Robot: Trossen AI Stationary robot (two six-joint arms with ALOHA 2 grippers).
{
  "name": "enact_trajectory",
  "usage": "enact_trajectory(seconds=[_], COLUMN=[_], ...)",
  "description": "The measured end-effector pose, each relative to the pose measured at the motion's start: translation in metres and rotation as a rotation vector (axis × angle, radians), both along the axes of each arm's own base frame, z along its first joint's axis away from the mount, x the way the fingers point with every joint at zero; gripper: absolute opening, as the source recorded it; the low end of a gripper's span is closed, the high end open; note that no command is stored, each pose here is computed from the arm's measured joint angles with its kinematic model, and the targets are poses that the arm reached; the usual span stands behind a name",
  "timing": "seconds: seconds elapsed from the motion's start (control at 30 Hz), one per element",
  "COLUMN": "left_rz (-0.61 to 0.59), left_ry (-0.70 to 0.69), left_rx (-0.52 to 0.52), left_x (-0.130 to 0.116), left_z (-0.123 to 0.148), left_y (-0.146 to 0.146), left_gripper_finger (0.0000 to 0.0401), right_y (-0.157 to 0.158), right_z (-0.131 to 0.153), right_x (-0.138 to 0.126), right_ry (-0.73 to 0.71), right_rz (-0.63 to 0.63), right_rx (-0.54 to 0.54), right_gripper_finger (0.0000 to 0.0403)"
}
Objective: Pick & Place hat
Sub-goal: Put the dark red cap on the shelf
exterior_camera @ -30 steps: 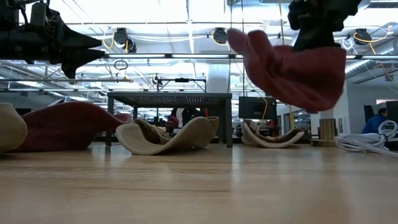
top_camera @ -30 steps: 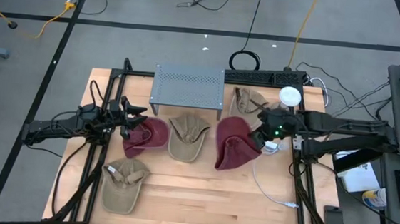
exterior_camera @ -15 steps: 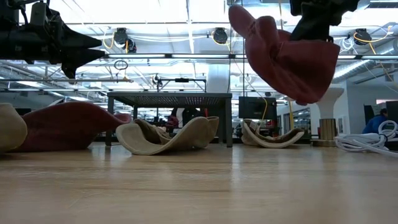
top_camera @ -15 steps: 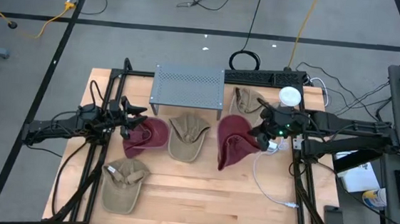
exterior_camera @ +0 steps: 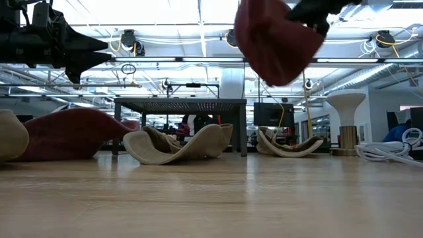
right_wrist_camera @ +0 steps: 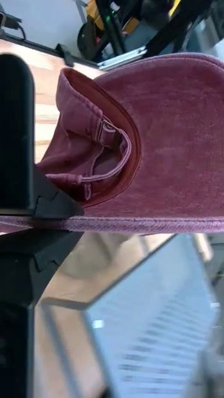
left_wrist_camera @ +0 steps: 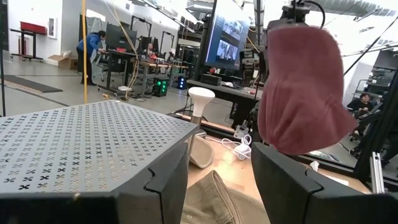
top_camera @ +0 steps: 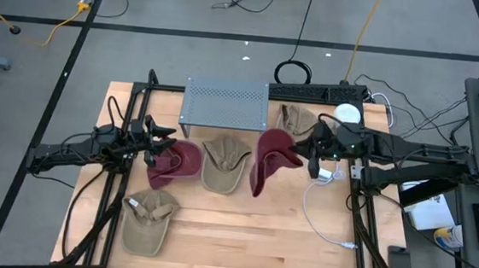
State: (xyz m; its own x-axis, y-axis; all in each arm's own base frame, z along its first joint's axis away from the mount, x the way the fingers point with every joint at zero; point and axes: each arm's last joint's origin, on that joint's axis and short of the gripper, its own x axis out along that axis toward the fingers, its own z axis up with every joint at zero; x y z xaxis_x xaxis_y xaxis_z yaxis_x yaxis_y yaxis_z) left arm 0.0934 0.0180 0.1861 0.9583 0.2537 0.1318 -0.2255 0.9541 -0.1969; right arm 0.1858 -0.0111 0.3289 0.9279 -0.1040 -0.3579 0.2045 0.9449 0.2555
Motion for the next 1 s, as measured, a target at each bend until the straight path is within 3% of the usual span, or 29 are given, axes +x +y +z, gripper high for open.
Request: enact_trajectory(seconds=[0.4, 0.67, 1.0], left_rz=[0.000, -0.001, -0.022], left_ry=[0.000, -0.004, -0.045], left_rx=[0.000, -0.011, -0.148], left_x=[0.000, 0.000, 0.000], left_z=[0.000, 0.000, 0.001], left_y=[0.000, 0.000, 0.000], left_gripper_finger=[0.0180, 0.0180, 0.0180], right_y=[-0.001, -0.001, -0.003], right_z=[0.017, 0.020, 0.022], right_x=[0.005, 0.006, 0.031], right_ry=[-0.145, -0.187, -0.284], right_rz=[0.044, 0.040, 0.027], right_rx=[-0.261, -0.269, -0.274], right_gripper_finger=[0.0006, 0.0006, 0.0007])
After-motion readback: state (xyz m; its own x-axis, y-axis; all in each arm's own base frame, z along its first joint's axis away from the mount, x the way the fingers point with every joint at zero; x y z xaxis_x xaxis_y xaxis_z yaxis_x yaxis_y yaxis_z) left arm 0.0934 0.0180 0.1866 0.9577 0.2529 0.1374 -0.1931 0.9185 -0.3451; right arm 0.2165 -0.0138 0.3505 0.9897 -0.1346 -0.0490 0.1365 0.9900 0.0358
